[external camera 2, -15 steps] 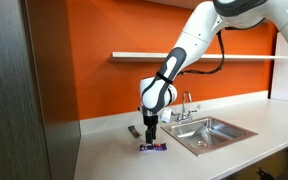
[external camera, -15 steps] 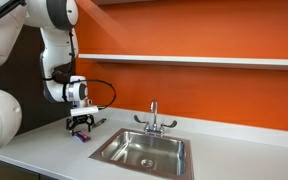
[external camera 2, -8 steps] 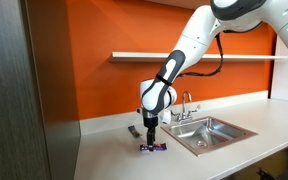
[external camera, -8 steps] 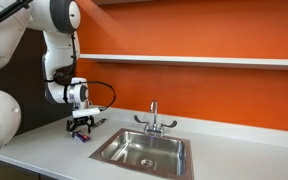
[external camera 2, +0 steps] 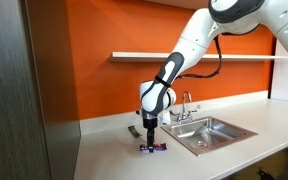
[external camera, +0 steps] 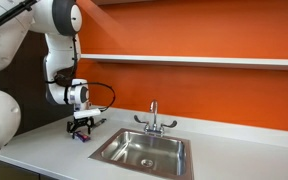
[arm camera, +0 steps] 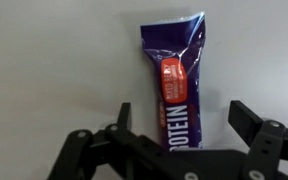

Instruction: Put the purple chocolate bar inside the sink

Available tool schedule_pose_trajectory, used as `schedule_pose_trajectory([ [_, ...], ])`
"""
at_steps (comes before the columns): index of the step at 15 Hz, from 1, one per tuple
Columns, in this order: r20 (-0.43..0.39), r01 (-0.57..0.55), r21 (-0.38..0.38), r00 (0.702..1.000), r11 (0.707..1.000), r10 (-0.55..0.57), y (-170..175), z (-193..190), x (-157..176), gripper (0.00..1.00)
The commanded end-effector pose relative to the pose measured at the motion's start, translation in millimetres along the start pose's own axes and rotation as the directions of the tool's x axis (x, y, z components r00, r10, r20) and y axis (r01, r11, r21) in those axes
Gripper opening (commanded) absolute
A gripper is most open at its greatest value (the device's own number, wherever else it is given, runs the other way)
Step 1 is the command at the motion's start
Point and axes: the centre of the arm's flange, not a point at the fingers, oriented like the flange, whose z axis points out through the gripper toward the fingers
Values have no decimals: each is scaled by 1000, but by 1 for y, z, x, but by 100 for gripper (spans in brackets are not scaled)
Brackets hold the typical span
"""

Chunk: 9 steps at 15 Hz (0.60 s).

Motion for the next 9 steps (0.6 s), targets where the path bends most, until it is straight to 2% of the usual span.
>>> schedule_pose_trajectory([
  [1, -8, 28, 5, 1000, 1000, -28, 8, -1, 2, 78],
  [3, -8, 25, 6, 1000, 1000, -25, 9, -1, 1, 69],
  [9, -13, 16, 8, 1000, 1000, -16, 15, -1, -1, 22],
])
